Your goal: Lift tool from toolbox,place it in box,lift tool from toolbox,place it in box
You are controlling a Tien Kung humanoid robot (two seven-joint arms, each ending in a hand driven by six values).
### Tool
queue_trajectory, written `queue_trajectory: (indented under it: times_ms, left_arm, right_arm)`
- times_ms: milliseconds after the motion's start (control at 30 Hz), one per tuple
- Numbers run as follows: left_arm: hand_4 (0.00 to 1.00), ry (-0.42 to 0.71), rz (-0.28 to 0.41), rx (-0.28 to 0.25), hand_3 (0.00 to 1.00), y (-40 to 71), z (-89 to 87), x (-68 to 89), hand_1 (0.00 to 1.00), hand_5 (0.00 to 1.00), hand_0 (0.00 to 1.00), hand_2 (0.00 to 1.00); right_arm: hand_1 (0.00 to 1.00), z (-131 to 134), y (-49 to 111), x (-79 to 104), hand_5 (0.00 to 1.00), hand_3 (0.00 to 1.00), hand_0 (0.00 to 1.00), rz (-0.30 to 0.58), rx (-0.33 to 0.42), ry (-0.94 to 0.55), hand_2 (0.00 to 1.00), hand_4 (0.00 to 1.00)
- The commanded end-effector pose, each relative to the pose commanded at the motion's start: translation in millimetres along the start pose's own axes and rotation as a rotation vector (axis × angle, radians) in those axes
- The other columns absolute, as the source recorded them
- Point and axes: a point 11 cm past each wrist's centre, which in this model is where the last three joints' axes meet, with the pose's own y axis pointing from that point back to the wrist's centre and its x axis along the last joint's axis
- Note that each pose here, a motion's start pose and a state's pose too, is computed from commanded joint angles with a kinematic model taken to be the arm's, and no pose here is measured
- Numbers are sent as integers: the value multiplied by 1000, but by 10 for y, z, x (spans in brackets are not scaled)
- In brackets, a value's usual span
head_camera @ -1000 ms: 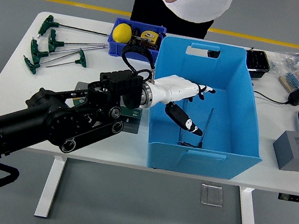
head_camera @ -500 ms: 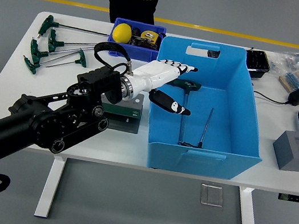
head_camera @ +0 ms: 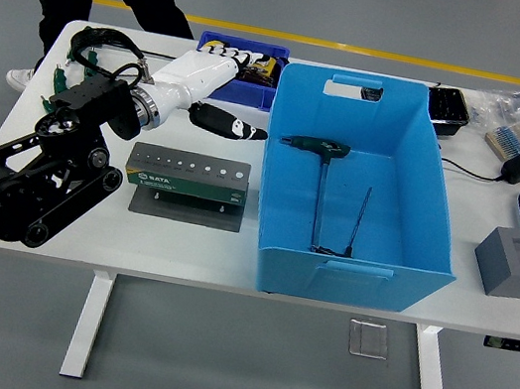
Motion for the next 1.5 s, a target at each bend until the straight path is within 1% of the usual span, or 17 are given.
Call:
queue_trajectory:
  times_ms: [33,100,133,200,233,300,400,433,533,600,633,800,833,900,1167,1333,1500]
  left_arm:
    - [998,27,25,11,998,37,-51,26,998,684,998,998]
    - [998,93,85,26,998,112,-135,83,998,684,998,998]
    - [998,152,136,32,998,174,-179,125,998,684,998,998]
    - [998,232,210,52,998,269,-271,184,998,684,998,998]
    - [998,283,254,56,954,333,-308,218,990,708,952,998]
    - [998,375,326,65,954,452,-395,266,990,708,952,998]
    - [998,502,358,47,954,578,-453,253,990,708,952,998]
    - [998,540,358,37,924,612,-456,236,938,734,887,998]
    - [998,670,361,21,924,701,-464,176,938,734,887,998]
    - [998,778,367,26,924,763,-490,123,938,734,887,998]
    - [998,826,371,30,921,788,-506,100,925,782,882,983]
    - [998,1076,415,37,921,905,-575,32,925,782,882,983]
    - [998,1105,424,36,922,923,-582,30,921,819,880,980]
    - [998,1133,441,34,922,957,-601,36,921,819,880,980]
    - [998,1126,450,59,918,1060,-672,7,919,836,879,975]
    - [998,1139,477,76,921,1165,-710,-13,921,847,879,974]
    - [998,1111,462,89,920,1224,-723,-48,921,862,879,973]
  right_arm:
    - [520,-1,0,-1,938,690,598,0,0,-2,611,914]
    - [520,-6,0,-2,938,690,598,0,1,-3,611,914]
    - [520,-6,0,-5,938,690,598,0,1,-5,611,914]
    - [520,-6,1,-9,938,690,598,0,1,-8,611,914]
    - [520,-5,1,-12,939,689,598,0,1,-9,610,913]
    - [520,-4,1,-16,939,689,598,-1,1,-10,610,913]
    - [520,-7,2,-18,939,689,598,-1,1,-14,610,913]
    - [520,-8,2,-18,941,688,597,0,1,-15,614,912]
    - [520,-13,2,-19,941,688,597,0,2,-18,614,912]
    - [520,-18,2,-22,941,688,597,0,3,-20,614,912]
    - [521,-18,2,-24,941,690,597,0,4,-21,616,910]
    - [521,-25,3,-28,941,690,597,0,5,-26,616,910]
    - [521,-23,3,-29,942,690,597,0,5,-27,616,911]
    - [521,-21,3,-31,942,690,597,0,5,-28,616,911]
    - [521,25,2,-26,943,689,597,-3,3,-21,616,909]
    - [522,43,2,-30,946,689,597,-4,3,-31,620,907]
    - [522,57,2,-27,948,688,597,-3,5,-35,621,905]
